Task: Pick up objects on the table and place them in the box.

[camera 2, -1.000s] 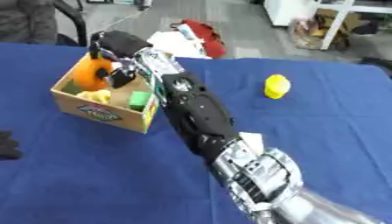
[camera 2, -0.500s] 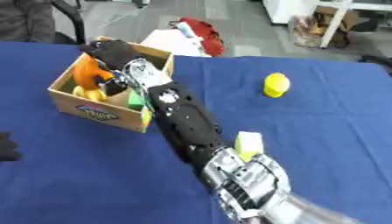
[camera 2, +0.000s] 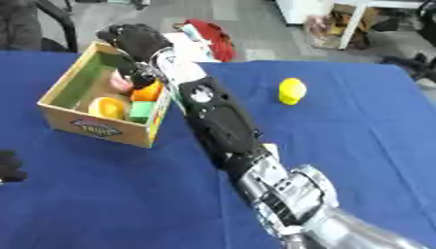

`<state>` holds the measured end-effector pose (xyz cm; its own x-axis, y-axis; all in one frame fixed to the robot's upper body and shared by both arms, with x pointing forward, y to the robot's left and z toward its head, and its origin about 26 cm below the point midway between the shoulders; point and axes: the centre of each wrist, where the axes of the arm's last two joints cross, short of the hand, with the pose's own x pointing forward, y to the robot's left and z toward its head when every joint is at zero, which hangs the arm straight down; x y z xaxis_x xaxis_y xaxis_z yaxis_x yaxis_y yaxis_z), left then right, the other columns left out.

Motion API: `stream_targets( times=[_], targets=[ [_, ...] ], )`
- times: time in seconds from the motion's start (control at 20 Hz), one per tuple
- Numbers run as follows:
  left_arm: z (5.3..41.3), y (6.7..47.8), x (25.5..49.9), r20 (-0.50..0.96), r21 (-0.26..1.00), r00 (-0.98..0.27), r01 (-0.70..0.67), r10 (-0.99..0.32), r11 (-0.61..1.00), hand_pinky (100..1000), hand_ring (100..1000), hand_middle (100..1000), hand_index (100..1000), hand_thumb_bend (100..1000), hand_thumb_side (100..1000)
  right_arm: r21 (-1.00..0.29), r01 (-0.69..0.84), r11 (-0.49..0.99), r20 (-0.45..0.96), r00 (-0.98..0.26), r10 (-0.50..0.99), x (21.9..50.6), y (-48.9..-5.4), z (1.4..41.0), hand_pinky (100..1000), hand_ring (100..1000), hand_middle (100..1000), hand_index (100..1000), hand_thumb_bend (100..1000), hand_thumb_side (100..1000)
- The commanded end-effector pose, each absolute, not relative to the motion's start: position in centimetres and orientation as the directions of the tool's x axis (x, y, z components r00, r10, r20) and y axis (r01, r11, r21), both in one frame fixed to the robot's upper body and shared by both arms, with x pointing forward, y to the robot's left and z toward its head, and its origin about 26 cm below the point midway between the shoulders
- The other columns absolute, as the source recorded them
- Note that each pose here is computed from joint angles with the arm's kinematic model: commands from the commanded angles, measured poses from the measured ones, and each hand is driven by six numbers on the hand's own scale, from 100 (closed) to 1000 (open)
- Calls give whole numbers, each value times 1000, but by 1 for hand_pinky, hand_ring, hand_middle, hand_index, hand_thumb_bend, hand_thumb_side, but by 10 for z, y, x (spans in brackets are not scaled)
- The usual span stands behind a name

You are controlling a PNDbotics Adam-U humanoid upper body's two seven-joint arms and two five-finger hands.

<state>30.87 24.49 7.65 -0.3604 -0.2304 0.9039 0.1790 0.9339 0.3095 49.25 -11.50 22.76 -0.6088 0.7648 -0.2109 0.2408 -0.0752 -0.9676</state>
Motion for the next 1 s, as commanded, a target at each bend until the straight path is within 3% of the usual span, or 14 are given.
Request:
stream_targets(
  times=[0.05,0.5,1.0],
  targets=[
    [83,252,309,893,321,-376,149,-247,935,670,581,588,758,100,760,-966,251,-58,-206,-618,759,492,-163,257,858,887,883,1000,100,146],
    [81,257,307,894,324,-365,124,-260,938,670,583,589,758,100,757,-998,54,-28,-51,-488,871,473,-293,250,872,904,903,1000,100,167],
    [81,258,307,893,324,-367,118,-262,939,670,583,589,759,100,752,-989,-146,-33,-1,-213,977,469,-356,204,870,917,917,1000,100,249]
  ],
)
